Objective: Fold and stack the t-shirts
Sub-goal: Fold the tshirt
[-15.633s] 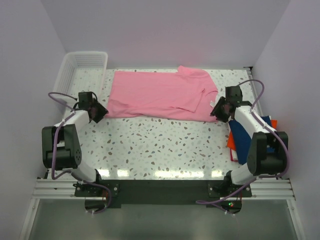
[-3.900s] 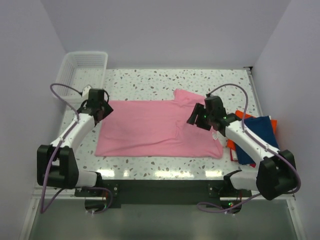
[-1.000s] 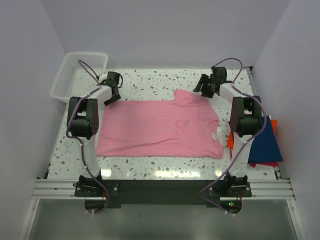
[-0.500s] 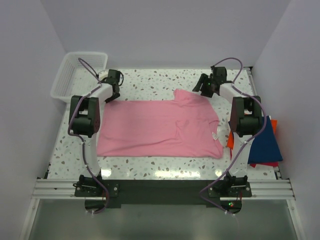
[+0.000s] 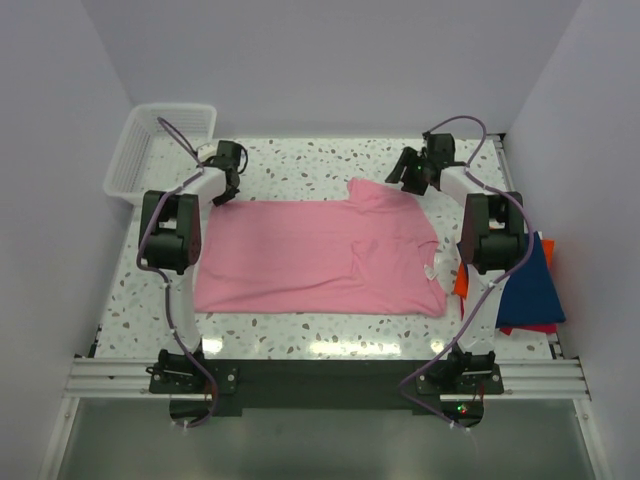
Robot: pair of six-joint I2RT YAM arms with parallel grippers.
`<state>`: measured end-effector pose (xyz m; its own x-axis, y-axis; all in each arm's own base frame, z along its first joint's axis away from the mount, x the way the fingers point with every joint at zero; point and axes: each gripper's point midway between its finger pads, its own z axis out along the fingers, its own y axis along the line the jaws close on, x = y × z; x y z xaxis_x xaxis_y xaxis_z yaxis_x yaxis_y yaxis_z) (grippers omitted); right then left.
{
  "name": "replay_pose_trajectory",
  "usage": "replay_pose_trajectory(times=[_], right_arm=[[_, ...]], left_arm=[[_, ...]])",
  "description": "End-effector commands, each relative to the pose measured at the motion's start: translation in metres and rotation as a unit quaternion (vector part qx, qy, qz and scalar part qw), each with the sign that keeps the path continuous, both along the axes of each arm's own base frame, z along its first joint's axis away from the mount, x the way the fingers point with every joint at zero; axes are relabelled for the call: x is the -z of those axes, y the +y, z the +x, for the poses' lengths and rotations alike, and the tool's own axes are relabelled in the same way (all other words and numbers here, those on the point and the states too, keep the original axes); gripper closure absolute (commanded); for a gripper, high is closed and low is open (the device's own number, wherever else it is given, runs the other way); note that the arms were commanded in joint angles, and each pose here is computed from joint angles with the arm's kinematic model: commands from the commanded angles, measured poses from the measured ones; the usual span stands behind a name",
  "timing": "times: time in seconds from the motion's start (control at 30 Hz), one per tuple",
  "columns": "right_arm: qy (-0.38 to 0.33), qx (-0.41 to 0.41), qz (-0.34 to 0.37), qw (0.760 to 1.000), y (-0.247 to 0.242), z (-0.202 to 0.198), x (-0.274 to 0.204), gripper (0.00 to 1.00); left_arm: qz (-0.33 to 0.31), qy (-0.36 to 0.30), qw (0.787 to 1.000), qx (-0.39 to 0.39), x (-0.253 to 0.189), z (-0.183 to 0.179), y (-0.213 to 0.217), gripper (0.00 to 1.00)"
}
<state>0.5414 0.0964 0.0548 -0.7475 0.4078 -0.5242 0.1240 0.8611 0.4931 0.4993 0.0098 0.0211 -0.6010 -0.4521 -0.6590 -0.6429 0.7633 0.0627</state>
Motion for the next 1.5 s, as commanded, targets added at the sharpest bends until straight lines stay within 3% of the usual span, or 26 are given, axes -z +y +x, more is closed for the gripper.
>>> replay_pose_trajectory(times=[0.0, 0.33, 0.6, 1.1, 1.47], right_arm=[[-0.017, -0.002, 0.01, 1.0, -0.001, 0.008, -0.008, 0.39], [-0.015, 0.016, -0.03, 0.999, -0.018, 0.017, -0.005, 0.39], [0.005, 0.04, -0.081, 0.996, -0.036, 0.015, 0.008, 0.41], [0.022, -0.057, -0.113, 0.992, 0.025, 0.009, 0.024, 0.41], [0.04, -0.072, -0.173, 0.981, 0.03, 0.002, 0.041, 0.52]], left_arm=[[0.006, -0.007, 1.0, -0.009, -0.007, 0.0, 0.006, 1.0], [-0.014, -0.076, 0.997, 0.018, -0.05, 0.007, -0.002, 1.0], [-0.033, -0.093, 0.994, 0.04, -0.058, 0.006, -0.014, 1.0], [-0.044, -0.092, 0.994, 0.046, -0.052, 0.004, -0.019, 1.0], [-0.055, -0.09, 0.993, 0.053, -0.046, 0.006, -0.024, 1.0]])
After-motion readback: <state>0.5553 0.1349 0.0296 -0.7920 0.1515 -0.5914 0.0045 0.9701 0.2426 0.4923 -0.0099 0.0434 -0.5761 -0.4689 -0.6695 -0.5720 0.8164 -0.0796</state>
